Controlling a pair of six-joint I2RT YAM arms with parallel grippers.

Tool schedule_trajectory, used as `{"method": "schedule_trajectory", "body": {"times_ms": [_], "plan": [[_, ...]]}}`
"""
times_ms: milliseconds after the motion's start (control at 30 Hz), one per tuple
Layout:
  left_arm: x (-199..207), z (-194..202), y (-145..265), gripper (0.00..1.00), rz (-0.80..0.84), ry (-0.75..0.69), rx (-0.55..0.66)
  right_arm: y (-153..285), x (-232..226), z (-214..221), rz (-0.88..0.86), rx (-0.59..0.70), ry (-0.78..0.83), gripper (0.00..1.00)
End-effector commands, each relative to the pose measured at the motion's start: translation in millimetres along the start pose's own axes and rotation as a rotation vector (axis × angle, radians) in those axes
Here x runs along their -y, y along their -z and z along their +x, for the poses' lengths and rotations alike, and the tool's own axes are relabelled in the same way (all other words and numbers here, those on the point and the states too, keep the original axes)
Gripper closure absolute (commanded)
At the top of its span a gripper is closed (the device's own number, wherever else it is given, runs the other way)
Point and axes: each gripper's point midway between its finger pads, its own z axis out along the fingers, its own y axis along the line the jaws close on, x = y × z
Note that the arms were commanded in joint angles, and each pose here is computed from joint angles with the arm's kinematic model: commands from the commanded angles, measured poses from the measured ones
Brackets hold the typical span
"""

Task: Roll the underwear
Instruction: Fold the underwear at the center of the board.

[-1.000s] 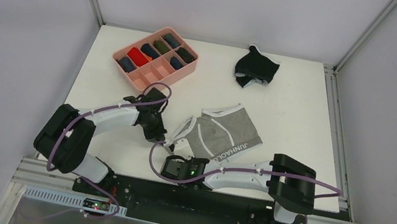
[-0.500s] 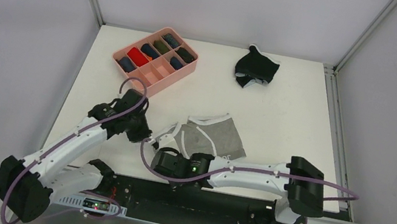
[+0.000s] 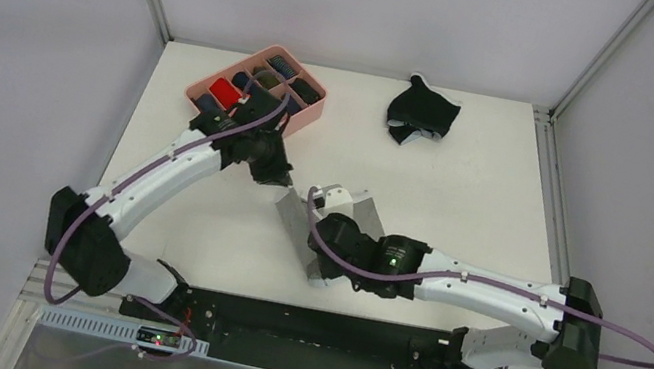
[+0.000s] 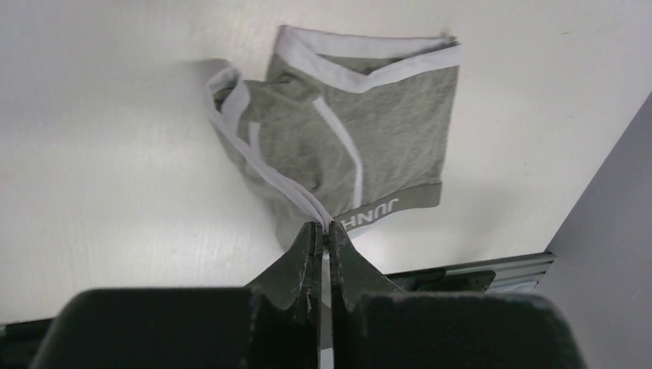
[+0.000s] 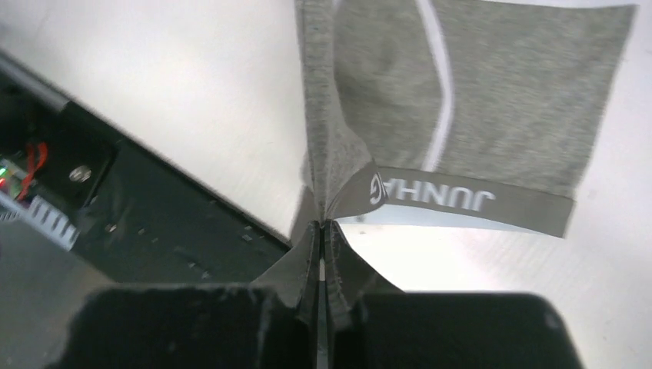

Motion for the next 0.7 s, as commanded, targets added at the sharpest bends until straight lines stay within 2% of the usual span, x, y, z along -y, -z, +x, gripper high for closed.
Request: {"method": "schedule_trajectory", "body": {"times_ms": [0,300,667], "plan": [[60.5,-24.6,-10.9,1.00,0.089,-0.089,0.021,-2.7,38.8,-2.6,0.064,0.010,-0.114,1.00],[124.7,-29.8,-77.7,1.00,0.110,-0.145,-0.063,-12.0,89.6,-4.3,0.115,0.011,-0.285,1.00],[156.4,-8.6,-135.0,1.00,0.129,-0.189,-0.181,-25.3,123.5,16.7,0.176,-0.037,-0.463,1.00]]}}
